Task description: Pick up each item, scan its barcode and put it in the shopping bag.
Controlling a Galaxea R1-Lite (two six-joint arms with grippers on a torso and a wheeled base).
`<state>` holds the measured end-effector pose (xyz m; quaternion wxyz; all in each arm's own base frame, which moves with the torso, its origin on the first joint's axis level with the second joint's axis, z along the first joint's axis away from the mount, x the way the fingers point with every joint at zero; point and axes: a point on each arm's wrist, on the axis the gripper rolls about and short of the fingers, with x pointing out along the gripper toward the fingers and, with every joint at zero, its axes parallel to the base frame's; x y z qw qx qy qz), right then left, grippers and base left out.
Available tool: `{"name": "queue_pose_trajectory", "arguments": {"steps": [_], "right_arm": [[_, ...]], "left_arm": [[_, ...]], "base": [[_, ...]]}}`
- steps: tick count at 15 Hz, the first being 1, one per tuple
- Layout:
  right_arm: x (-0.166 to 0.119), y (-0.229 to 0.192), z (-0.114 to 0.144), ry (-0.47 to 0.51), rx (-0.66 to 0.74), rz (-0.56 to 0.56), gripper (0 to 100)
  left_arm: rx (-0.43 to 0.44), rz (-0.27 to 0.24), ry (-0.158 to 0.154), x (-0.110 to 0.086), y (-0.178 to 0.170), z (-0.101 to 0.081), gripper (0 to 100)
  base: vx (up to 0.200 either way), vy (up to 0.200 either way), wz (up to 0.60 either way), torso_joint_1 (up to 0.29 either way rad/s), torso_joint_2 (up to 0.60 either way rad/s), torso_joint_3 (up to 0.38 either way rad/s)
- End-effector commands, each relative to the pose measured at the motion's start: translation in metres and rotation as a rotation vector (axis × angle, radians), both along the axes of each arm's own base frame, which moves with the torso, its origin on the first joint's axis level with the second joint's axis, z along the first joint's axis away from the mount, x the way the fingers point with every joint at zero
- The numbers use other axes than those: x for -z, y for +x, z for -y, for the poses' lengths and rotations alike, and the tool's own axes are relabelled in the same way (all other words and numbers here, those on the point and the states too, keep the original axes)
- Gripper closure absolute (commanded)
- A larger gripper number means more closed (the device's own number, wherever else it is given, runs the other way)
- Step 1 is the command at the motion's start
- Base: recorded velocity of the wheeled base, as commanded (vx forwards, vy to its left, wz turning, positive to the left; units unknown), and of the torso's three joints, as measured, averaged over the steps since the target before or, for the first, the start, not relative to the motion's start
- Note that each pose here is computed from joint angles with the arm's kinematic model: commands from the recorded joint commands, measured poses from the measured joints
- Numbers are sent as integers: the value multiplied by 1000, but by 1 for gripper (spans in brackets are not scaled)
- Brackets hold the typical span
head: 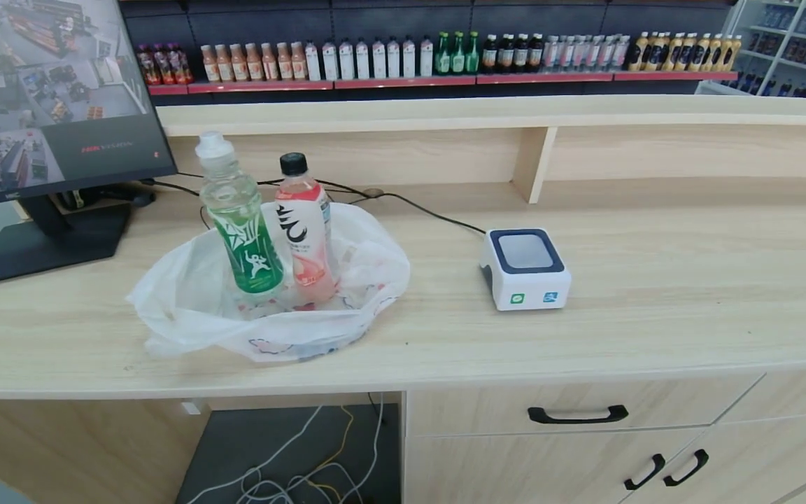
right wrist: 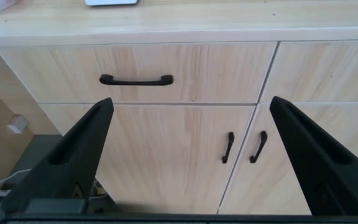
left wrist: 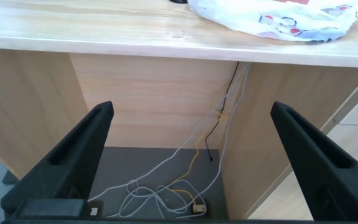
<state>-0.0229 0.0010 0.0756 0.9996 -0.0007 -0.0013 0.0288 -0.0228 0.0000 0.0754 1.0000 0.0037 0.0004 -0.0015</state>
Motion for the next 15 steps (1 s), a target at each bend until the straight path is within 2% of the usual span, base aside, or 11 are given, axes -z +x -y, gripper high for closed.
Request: {"name": "queue_pose_trajectory", "arguments": {"steps": [1,5,15], "right_arm": [[0,0,0,0,-1,-1,0],[0,0,0,0,-1,-1,0],[0,0,0,-2,-1,-2,0]], "left_arm": [[0,1,0,0,0,0,0],[0,1,0,0,0,0,0],[-1,1,-3,0,0,0,0]], "base": [[0,-200,0,2,2,2],[0,-200,0,0,4,4],[0,0,0,0,0,0]]}}
